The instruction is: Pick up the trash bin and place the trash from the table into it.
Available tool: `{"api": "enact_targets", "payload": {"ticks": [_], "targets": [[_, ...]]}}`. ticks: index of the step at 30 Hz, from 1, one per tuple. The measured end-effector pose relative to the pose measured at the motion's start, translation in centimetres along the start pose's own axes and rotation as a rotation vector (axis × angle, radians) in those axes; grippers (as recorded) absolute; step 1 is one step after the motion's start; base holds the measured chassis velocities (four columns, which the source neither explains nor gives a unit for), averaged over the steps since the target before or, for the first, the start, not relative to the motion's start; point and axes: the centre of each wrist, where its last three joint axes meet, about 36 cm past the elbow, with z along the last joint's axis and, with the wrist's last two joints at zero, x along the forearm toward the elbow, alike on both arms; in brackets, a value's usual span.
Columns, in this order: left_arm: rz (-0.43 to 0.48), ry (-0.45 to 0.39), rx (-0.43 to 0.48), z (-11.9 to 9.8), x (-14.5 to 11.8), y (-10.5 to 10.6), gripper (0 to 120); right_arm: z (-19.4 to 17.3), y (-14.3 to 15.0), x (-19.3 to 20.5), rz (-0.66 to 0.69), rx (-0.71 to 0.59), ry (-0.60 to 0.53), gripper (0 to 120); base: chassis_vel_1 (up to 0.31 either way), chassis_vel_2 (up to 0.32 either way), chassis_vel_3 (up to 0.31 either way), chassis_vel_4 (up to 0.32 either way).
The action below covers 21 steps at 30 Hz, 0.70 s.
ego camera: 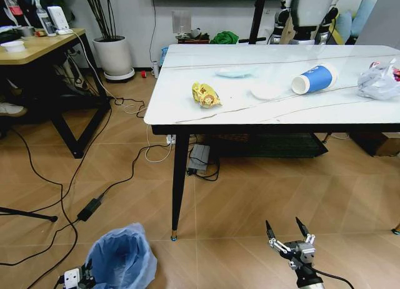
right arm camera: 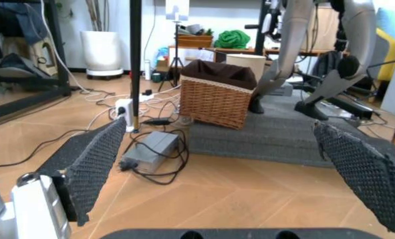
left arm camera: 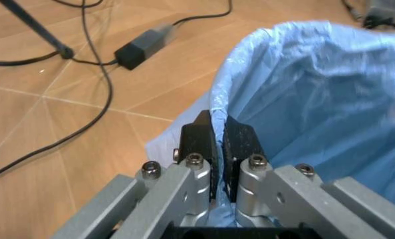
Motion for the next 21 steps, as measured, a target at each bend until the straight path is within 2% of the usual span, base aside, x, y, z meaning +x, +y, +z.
{"api": "enact_targets", "payload": {"ticks": [5,21], "targets": [[0.035,-0.024,0.003,-0.95,0.95,-0.76,0,-0.41,-0.27,0.14,0.013,0.002,-0.008,100,0.0,0.0,0.0,0.0],[0.061,-0.042,0.017,-1.25,1.35,-1.01,0,-0.68,-0.27,0.26,-0.003,0.008,-0.012,100,0.0,0.0,0.0,0.0]]}}
